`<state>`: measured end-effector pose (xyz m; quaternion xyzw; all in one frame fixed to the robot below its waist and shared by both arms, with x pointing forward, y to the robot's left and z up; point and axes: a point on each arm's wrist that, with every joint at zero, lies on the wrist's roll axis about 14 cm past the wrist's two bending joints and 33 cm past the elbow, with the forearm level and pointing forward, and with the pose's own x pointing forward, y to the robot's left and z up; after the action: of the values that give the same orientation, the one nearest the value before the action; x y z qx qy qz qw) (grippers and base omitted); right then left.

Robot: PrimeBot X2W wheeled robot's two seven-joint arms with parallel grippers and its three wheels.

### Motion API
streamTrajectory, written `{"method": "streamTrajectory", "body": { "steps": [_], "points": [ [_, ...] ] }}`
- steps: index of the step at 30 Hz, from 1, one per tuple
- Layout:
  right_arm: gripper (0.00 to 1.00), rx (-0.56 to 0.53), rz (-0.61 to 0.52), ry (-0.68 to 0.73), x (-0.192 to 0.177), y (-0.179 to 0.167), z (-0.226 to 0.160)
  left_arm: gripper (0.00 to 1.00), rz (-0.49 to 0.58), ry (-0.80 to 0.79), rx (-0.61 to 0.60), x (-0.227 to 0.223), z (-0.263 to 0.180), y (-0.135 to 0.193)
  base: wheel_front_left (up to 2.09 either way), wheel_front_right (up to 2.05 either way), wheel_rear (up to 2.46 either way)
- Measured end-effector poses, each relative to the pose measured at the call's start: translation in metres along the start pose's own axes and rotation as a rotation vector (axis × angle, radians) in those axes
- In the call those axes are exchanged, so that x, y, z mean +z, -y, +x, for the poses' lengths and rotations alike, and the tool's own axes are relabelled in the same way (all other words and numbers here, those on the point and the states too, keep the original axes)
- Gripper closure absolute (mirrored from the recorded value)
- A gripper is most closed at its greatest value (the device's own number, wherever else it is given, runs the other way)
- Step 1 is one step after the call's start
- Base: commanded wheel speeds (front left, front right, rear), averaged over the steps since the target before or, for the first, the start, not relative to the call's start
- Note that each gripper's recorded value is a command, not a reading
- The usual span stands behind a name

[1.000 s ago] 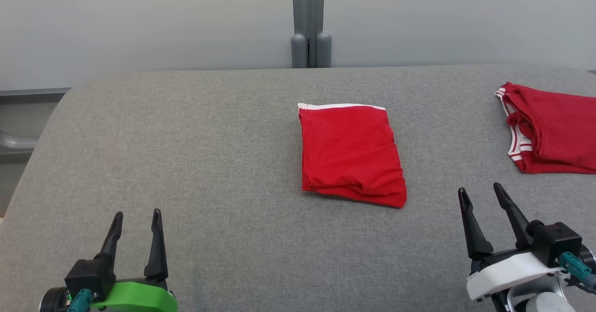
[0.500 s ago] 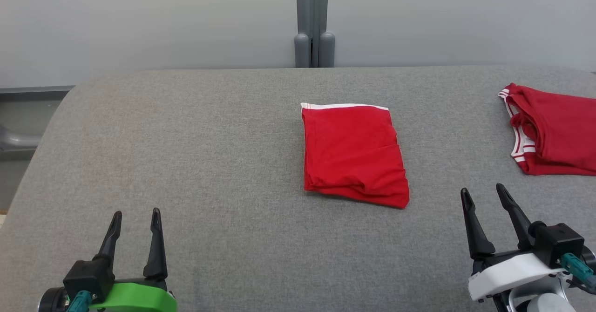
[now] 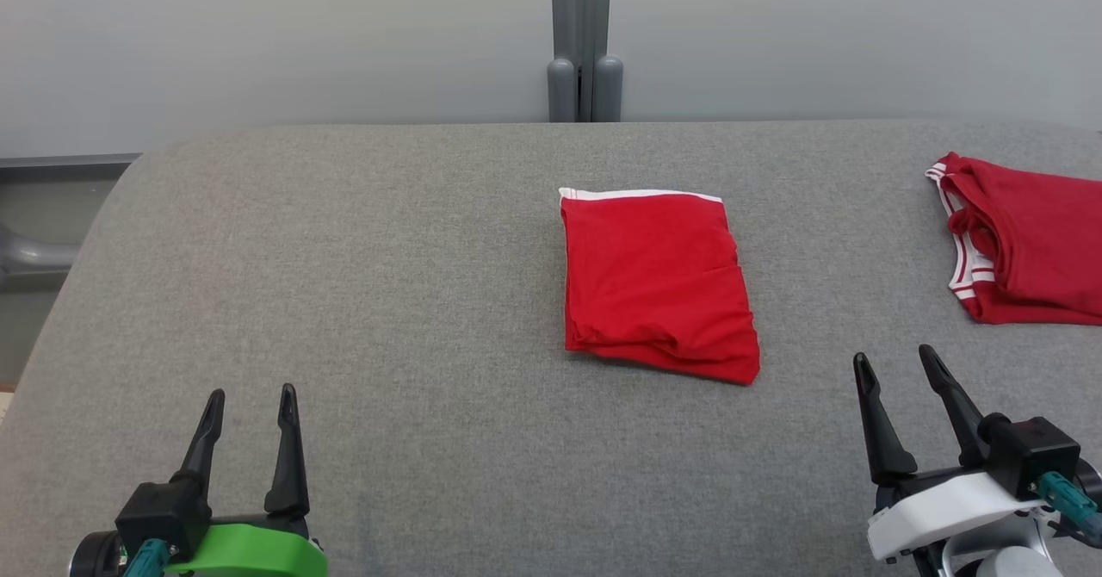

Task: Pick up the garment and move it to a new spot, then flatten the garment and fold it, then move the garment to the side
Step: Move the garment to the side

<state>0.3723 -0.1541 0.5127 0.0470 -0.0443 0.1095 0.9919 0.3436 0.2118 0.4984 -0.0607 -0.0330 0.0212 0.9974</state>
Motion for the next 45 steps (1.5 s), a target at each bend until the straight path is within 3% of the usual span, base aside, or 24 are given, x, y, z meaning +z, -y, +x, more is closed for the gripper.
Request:
{"method": "streamTrajectory", "body": {
  "steps": [8,21,29,37,43,44,45],
  "points": [
    [0.0,0.017,-0.014,0.001,0.001,0.0,0.01,0.0,0.001,-0.008,0.007,-0.002,0.001,-0.002,0.0,0.0,0.0],
    [0.0,0.189,-0.14,0.054,0.026,-0.024,0.109,0.0,0.008,-0.025,0.009,-0.008,0.018,-0.002,0.0,0.0,0.0],
    [0.0,0.21,-0.132,-0.148,-0.037,-0.025,0.155,0.0,0.004,-0.045,0.016,-0.015,0.034,-0.004,0.0,0.0,0.0],
    [0.0,0.2,-0.059,-0.369,-0.118,-0.03,0.151,0.0,-0.001,-0.089,0.038,-0.03,0.038,-0.007,0.0,0.0,0.0],
    [0.0,0.177,0.033,-0.469,-0.154,-0.04,0.146,0.0,0.003,-0.114,0.053,-0.038,0.04,-0.011,0.0,0.0,0.0],
    [0.5,0.172,0.052,-0.479,-0.157,-0.042,0.146,0.0,0.003,-0.117,0.053,-0.039,0.04,-0.011,0.0,0.0,0.0],
    [0.81,0.17,0.072,-0.483,-0.159,-0.045,0.147,0.0,0.003,-0.119,0.054,-0.039,0.04,-0.011,0.0,0.0,0.0]
  ]
}}
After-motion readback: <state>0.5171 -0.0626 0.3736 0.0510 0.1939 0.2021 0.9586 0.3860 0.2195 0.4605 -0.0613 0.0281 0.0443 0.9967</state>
